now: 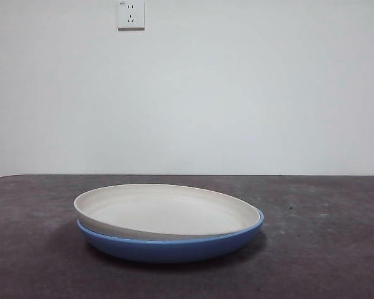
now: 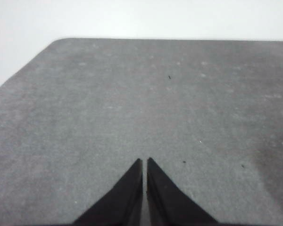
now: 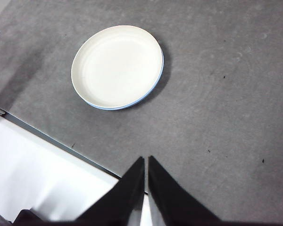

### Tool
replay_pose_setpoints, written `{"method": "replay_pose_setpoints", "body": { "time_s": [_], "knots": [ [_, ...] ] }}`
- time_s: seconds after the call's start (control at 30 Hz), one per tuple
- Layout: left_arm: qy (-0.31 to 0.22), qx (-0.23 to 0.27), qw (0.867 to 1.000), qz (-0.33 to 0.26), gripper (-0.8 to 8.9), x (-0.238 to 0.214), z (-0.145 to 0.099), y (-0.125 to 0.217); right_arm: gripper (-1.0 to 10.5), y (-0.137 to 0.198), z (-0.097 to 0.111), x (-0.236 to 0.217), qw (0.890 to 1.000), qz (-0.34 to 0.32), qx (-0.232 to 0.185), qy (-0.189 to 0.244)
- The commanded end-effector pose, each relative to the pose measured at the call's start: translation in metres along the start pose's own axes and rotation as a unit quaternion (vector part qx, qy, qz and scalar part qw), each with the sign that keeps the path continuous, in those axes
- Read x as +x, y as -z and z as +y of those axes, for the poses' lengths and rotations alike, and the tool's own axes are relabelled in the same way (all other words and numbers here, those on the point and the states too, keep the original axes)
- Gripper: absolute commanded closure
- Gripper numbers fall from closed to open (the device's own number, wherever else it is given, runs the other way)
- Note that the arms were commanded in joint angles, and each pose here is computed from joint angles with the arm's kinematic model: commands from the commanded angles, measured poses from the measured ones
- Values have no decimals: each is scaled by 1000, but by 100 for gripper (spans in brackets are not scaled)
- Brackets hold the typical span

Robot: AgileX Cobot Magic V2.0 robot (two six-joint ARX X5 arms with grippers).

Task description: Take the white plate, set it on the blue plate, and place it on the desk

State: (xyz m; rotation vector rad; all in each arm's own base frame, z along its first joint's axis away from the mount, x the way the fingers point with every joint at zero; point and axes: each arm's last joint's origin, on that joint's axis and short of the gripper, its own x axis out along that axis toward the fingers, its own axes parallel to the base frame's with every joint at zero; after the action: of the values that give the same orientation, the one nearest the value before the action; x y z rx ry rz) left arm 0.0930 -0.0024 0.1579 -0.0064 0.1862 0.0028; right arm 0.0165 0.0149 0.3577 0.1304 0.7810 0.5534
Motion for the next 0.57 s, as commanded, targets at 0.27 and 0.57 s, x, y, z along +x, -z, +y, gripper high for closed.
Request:
{"method": "replay_pose_setpoints", "body": {
  "time_s": [0.27, 0.57],
  "knots": [
    [-26, -2, 1000, -5, 794, 4, 2, 8, 940, -3, 2, -4, 1000, -9, -8, -5],
    [-26, -2, 1000, -5, 794, 4, 2, 8, 940, -3, 2, -4, 1000, -9, -8, -5]
  ]
}}
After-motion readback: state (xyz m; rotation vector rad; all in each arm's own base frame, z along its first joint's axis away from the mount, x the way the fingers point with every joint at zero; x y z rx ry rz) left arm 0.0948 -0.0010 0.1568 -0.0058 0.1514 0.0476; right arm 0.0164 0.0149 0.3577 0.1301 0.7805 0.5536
